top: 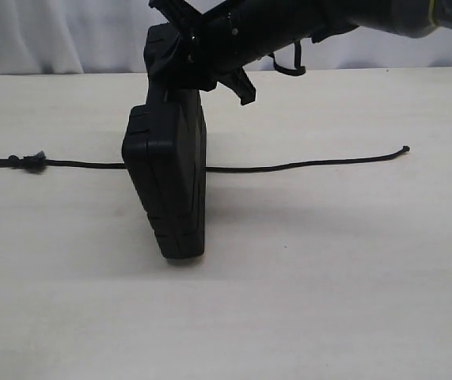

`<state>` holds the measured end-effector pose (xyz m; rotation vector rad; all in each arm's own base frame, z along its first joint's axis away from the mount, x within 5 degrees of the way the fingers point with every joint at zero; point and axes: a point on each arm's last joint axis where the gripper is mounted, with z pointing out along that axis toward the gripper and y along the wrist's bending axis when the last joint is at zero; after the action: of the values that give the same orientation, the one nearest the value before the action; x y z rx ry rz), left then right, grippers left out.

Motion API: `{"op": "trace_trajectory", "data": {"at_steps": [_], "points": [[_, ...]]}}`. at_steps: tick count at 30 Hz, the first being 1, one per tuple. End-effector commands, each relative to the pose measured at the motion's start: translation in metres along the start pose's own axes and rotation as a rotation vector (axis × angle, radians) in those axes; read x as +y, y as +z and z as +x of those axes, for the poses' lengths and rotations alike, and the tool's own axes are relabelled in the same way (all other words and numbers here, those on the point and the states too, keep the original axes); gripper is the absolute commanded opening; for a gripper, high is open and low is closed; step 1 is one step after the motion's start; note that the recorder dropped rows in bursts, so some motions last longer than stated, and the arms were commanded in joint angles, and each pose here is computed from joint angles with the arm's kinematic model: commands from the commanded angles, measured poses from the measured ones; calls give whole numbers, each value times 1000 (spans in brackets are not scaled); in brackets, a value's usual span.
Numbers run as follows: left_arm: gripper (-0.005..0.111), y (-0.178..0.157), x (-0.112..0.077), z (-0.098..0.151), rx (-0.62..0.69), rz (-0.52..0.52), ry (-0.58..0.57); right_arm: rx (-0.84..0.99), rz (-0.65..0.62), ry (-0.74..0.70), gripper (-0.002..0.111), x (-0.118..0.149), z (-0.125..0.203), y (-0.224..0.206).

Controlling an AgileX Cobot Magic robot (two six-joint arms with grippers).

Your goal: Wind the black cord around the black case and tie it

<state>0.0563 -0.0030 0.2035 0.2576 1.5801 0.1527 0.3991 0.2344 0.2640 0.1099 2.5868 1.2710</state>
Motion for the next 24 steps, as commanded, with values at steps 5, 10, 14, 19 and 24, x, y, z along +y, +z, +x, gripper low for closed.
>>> {"op": "trace_trajectory", "data": {"at_steps": [5, 10, 14, 19, 24], "points": [[0, -32, 7, -68, -862, 140, -494, -9, 83, -107, 4, -13, -2, 0], [0, -13, -4, -88, -674, 338, -542, 1, 111, -119, 4, -24, -10, -14], [0, 36, -23, -109, -465, 572, -361, 6, 132, -137, 4, -26, -10, -14], [0, 83, -47, -104, -315, 864, -225, 6, 132, -137, 4, -26, -10, -14], [0, 120, -61, -79, -282, 985, -205, 6, 132, -137, 4, -26, -10, -14]]}}
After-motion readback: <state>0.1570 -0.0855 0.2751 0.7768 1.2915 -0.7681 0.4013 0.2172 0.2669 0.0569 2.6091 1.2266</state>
